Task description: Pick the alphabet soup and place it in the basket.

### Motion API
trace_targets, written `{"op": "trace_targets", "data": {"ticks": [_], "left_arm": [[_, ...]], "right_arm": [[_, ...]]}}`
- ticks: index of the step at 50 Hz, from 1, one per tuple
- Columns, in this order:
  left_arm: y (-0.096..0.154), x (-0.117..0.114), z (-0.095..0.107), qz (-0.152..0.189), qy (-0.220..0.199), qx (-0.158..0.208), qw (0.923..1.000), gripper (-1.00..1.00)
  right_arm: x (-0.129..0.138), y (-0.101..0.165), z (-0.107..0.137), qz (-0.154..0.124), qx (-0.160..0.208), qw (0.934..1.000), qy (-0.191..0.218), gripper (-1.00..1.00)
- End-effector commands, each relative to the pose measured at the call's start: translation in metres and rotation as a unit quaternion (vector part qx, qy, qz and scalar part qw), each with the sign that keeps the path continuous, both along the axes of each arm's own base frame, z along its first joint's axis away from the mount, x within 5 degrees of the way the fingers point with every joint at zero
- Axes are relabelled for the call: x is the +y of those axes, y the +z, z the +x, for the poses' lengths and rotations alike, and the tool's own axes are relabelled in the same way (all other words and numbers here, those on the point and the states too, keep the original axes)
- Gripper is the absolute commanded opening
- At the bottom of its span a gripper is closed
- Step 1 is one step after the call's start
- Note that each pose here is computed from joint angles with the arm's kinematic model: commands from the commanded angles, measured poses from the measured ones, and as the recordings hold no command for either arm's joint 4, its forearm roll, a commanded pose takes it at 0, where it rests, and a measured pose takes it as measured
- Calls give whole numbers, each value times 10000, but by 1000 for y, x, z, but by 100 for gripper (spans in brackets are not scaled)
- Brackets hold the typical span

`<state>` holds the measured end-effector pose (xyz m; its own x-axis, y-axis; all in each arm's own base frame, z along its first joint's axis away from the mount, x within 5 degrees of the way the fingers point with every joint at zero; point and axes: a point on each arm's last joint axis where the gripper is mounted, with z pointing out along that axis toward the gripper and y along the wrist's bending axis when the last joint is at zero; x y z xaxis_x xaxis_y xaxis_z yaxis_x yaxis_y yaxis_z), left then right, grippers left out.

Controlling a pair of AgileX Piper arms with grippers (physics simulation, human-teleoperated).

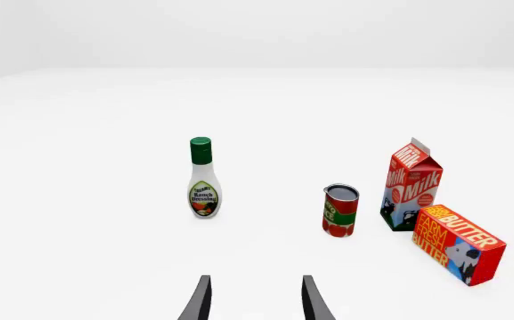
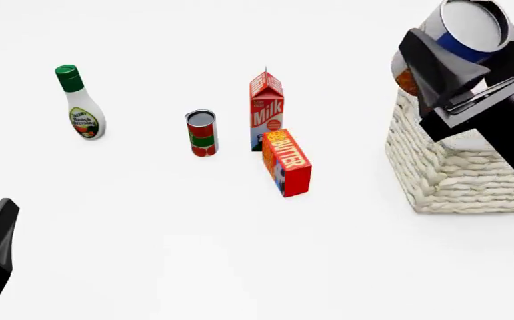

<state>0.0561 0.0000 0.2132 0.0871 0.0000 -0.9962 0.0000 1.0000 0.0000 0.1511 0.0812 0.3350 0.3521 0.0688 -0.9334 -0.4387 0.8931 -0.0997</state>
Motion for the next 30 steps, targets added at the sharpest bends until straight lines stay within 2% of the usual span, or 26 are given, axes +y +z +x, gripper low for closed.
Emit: {"op": "trace_targets", "data": {"ticks": [1,11,19,30], "left_arm": [[0,0,0,0,0,0,10000,100],[0,0,0,0,0,0,10000,100],[0,0,0,0,0,0,10000,100],[0,0,0,0,0,0,10000,100]], "right_arm": [[-19,29,-7,0,-229,9986,-481,-100],[-32,47,-6,-114,-336,9950,-929,-100],[-44,56,-2,-155,-277,9905,-1338,-100],[-57,55,2,-217,-142,9841,-1756,-100]]}}
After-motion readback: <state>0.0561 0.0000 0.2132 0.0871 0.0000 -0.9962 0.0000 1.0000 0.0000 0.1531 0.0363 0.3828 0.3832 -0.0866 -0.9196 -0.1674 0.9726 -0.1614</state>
